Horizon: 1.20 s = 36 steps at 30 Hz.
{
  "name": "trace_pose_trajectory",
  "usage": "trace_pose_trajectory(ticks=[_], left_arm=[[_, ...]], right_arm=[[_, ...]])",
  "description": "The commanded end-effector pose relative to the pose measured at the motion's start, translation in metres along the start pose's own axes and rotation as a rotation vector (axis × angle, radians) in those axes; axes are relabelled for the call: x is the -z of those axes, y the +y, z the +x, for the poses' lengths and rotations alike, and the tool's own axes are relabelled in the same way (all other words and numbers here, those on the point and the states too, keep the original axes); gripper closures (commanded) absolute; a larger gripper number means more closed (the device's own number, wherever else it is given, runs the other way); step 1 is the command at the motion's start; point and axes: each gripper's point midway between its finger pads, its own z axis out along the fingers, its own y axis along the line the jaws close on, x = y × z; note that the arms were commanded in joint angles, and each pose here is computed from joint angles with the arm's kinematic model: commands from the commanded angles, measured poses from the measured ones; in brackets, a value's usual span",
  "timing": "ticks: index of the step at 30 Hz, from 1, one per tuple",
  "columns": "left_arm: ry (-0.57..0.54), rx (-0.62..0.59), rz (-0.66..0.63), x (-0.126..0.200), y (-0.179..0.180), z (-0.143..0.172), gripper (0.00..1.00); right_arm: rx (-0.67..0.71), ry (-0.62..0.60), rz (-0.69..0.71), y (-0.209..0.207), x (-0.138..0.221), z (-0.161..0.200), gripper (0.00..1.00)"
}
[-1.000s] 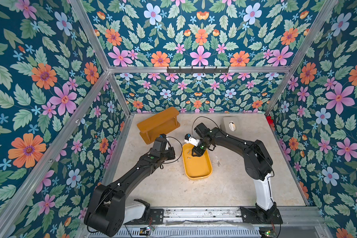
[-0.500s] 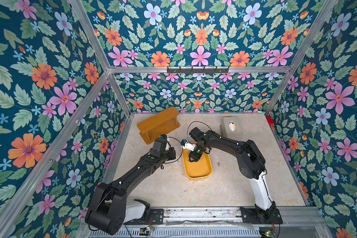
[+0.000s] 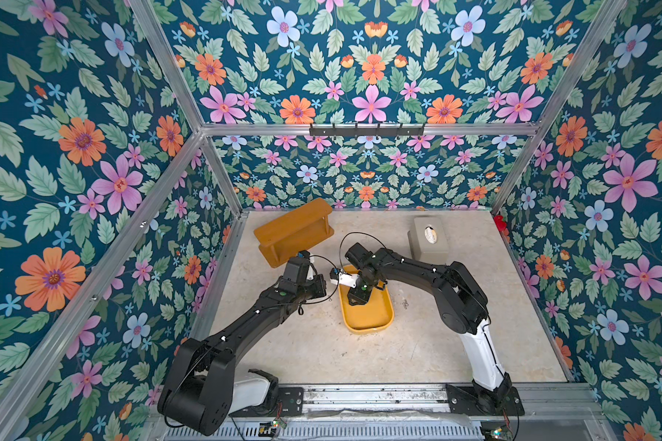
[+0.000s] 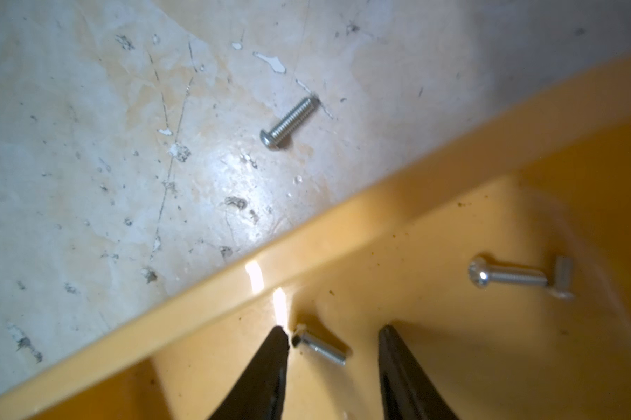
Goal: Take out the screws from the storage box
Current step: Pick up the screw from the storage box.
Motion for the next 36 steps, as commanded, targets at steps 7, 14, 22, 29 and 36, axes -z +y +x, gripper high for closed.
trace_pose_trajectory(ticks=[7, 14, 22, 29, 36], left_arm=[[-0.007, -0.009, 0.019, -0.004, -0.003, -0.002, 0.87], [0.000, -0.009, 0.026, -0.006, -0.004, -0.001, 0.87], [0.009, -0.012, 0.032, -0.007, -0.004, 0.001, 0.87], [0.015, -0.013, 0.041, -0.009, -0.006, 0.001, 0.88], [0.017, -0.011, 0.041, -0.009, -0.005, 0.002, 0.88]], right_arm=[[-0.046, 0.117, 0.078, -0.014, -0.007, 0.026, 0.69], [-0.179, 0.045, 0.083, -0.030, 0.003, 0.013, 0.79], [-0.207, 0.082, 0.079, -0.033, 0.005, 0.024, 0.68], [-0.211, 0.131, 0.117, -0.037, 0.002, 0.039, 0.65], [-0.201, 0.178, 0.134, -0.037, -0.004, 0.052, 0.72]])
